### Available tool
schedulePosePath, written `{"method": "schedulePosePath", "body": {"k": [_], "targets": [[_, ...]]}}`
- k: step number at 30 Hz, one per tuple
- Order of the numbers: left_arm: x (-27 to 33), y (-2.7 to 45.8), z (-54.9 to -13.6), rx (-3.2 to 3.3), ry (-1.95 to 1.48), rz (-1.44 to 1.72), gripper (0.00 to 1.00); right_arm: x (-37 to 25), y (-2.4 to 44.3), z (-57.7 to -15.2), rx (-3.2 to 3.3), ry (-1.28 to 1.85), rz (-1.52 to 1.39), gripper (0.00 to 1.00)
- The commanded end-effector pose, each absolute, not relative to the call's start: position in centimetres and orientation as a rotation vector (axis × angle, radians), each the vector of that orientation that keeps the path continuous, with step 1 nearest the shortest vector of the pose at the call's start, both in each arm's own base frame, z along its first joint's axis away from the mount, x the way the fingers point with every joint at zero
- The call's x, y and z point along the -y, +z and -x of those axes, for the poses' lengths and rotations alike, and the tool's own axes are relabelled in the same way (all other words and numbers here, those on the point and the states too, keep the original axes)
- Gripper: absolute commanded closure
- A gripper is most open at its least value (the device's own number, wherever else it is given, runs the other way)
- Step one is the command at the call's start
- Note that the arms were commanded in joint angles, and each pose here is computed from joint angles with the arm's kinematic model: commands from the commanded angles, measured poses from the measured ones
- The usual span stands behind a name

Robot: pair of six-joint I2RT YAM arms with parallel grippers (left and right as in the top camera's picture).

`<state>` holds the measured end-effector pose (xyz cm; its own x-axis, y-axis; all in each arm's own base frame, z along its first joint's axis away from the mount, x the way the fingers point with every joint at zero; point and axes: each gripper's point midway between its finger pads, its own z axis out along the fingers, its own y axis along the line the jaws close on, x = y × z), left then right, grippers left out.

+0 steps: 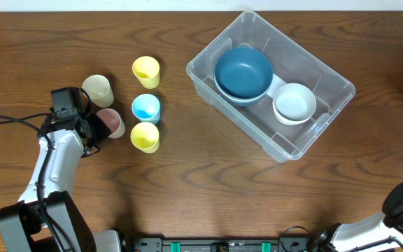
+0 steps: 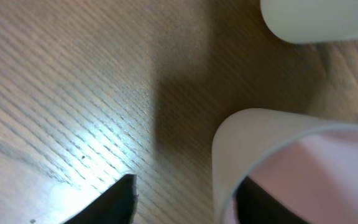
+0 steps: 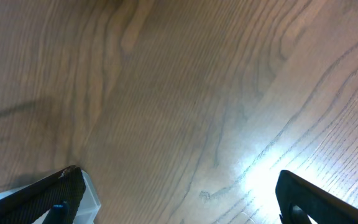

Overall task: Pack container
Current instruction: 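Grasp the pink cup rim with the left gripper and lift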

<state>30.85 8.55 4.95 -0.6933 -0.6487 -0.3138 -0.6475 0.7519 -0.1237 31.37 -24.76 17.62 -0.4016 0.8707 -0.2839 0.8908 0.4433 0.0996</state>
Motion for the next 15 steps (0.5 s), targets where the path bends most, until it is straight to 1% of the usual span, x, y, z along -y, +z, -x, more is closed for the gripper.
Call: {"method": "schedulePosePath", "body": {"k": [1,8,12,15], "targets": [[-8.7,4.9,-31.0,-2.613,0.002,0.998,0.60,24.9,17.4,-31.1,-2.398,-0.101,-1.537,0.01],[-8.8,5.3,-31.4,-2.593,-0.007,0.996,0.85,24.9,17.4,-31.1,-2.398,-0.101,-1.537,0.01],[-8.2,6.9,-32.3,-2.552,-0.078,0.965,0.94,24.9,17.4,-31.1,-2.398,-0.101,-1.538,0.01],[-7.9,9.0,-33.0,-2.497,-0.124,0.934,0.94,24.9,17.4,-31.1,-2.398,-0.102,-1.538,0.01]]}}
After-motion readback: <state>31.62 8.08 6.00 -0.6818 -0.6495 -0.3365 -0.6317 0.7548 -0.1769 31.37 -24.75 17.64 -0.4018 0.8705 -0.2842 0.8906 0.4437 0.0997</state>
